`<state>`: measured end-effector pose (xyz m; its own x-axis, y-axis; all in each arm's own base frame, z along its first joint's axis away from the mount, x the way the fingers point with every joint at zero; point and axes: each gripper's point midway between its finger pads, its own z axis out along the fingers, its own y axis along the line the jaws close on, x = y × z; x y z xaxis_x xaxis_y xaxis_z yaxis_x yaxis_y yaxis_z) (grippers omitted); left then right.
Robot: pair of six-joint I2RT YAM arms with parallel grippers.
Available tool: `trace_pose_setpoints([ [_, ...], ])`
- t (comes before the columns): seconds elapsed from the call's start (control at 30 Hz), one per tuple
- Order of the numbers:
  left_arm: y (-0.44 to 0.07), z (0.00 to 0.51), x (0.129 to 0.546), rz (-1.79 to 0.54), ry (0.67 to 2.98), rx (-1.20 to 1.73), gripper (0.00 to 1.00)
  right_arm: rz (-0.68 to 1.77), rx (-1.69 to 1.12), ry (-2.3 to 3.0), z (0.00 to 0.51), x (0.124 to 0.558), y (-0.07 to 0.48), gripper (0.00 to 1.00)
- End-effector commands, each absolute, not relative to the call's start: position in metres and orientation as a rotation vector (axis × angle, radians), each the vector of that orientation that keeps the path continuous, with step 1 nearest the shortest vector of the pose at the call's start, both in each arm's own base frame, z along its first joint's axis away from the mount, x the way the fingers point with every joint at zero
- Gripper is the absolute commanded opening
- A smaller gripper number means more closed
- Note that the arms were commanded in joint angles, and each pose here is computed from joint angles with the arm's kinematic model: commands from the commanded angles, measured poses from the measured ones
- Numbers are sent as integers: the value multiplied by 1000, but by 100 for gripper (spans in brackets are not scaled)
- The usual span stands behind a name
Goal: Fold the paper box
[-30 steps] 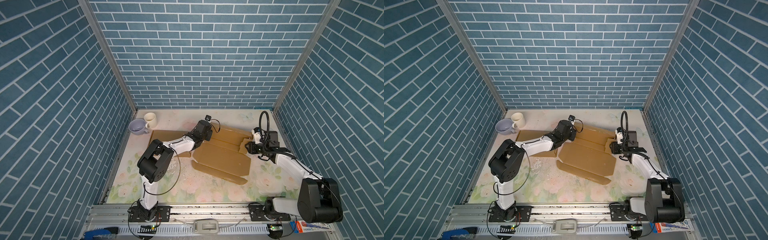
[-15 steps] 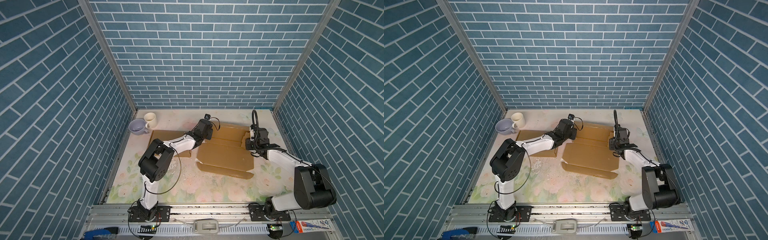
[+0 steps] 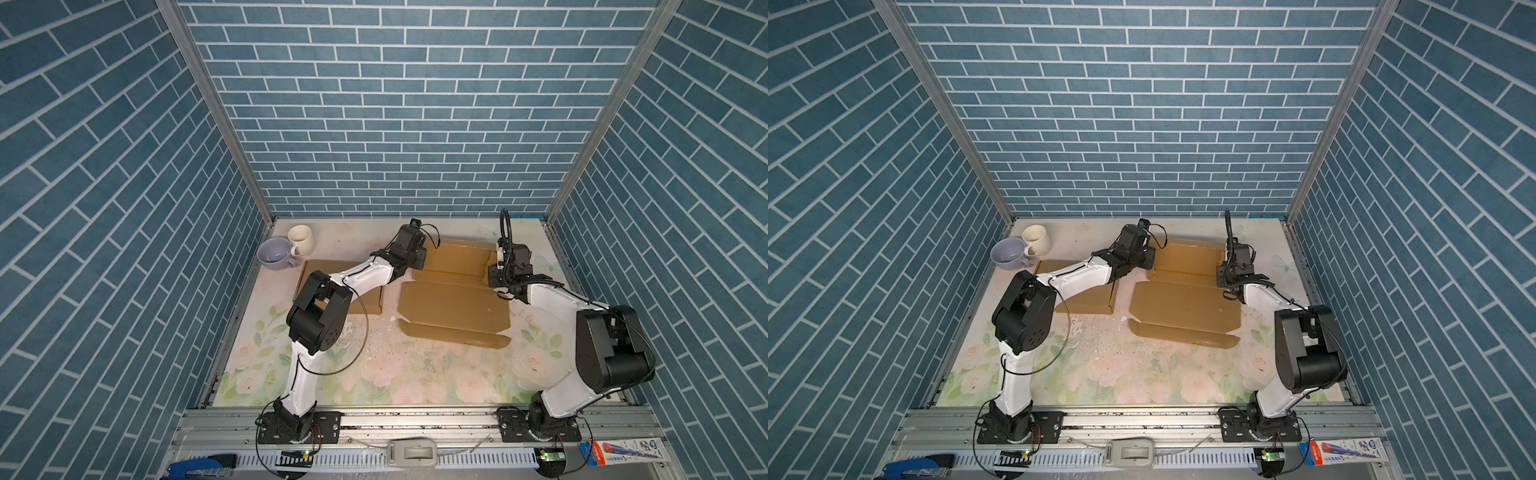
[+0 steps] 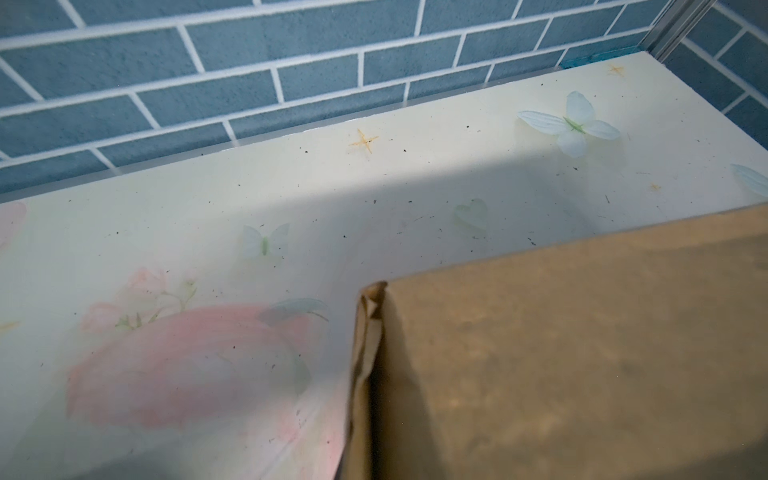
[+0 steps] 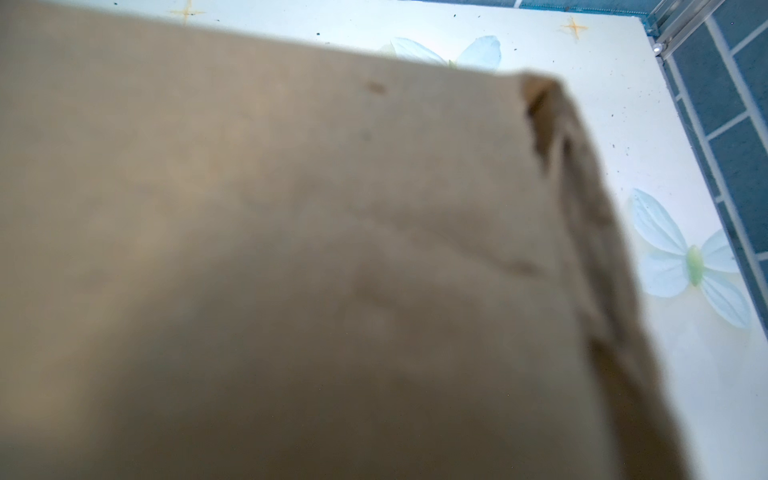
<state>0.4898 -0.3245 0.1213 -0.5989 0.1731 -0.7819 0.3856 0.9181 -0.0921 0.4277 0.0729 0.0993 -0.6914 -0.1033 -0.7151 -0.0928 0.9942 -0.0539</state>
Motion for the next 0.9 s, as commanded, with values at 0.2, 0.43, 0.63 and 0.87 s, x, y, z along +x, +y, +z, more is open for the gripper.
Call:
trace_pose_setpoints([
  [0.2,-310,53,472,-286,2534,513,0,-24,-101,2321,108,456,73,23],
  [0.43,-318,57,477,-325,2559,518,0,-151,3,2331,108,461,54,8],
  [0.63,-325,64,473,-365,2552,485,0,-291,65,2296,114,457,46,0],
  [0.87,-305,89,457,-271,2625,390,0,-273,228,2454,129,422,44,0],
])
